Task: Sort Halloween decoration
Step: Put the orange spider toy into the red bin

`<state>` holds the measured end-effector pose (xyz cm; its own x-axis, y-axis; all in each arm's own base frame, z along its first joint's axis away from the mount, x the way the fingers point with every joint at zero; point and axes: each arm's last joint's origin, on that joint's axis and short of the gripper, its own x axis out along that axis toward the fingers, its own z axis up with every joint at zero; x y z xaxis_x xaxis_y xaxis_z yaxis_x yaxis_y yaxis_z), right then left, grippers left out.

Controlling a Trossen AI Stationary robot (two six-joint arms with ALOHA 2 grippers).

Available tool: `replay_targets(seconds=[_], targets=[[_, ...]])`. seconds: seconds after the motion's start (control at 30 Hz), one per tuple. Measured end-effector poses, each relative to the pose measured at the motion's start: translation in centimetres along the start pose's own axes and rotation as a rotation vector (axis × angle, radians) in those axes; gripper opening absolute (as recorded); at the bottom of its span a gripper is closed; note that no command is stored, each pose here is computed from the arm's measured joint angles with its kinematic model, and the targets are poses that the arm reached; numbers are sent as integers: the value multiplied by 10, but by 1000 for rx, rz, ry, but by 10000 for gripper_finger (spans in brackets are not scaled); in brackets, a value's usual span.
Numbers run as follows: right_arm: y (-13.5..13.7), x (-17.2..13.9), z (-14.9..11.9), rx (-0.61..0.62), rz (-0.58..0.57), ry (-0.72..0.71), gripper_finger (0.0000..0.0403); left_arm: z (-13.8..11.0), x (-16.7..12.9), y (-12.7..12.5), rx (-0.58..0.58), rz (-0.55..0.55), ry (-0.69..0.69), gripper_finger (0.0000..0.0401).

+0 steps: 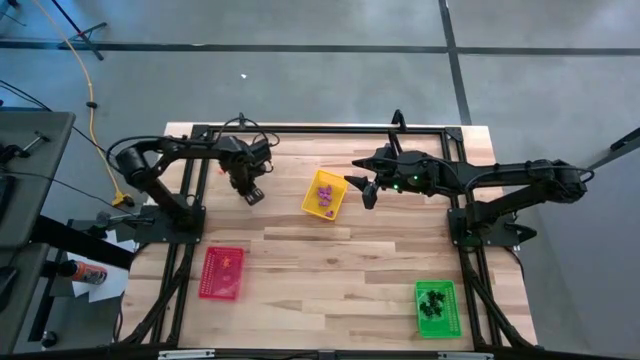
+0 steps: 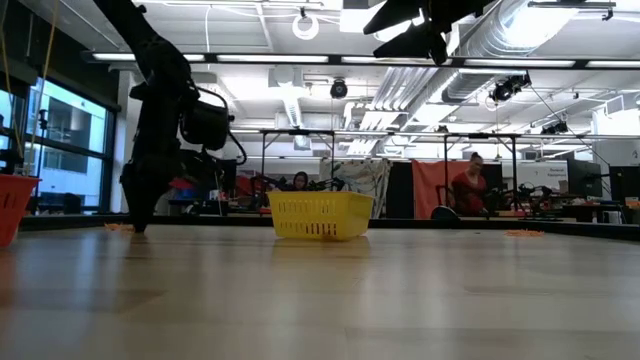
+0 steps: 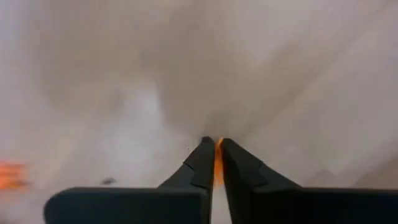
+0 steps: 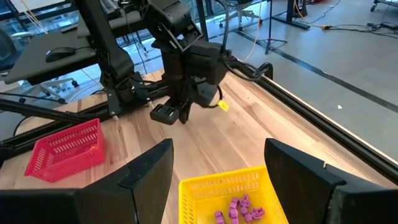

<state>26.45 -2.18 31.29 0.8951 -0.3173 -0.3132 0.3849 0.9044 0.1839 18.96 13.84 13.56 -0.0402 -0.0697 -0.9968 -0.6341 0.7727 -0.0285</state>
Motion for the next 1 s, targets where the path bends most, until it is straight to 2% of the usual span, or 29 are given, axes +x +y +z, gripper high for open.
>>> replay_targets(seconds=[0.17, 0.33, 0.43, 0.53, 0.67, 0.8, 1.0], targets=[[0, 0, -1, -5, -3, 10, 247, -3, -26, 3, -7, 0, -157, 9], [-1, 0, -2, -6, -6, 20, 247, -10, -60, -1, 7, -102, -386, 2], [-1, 0, -2, -6, -6, 20, 247, -17, -80, -2, -25, -138, -518, 1], [-1, 0, -2, -7, -6, 20, 247, -27, -93, 0, -76, -60, -581, 0], [-1, 0, -2, -22, -6, 20, 247, -34, -92, 8, -138, 59, -540, 12], [-1, 0, -2, -22, -6, 20, 247, -34, -71, 15, -152, 74, -389, 50], [0, 0, -2, -21, 16, 26, 247, -24, -35, 19, -191, 84, -194, 131]])
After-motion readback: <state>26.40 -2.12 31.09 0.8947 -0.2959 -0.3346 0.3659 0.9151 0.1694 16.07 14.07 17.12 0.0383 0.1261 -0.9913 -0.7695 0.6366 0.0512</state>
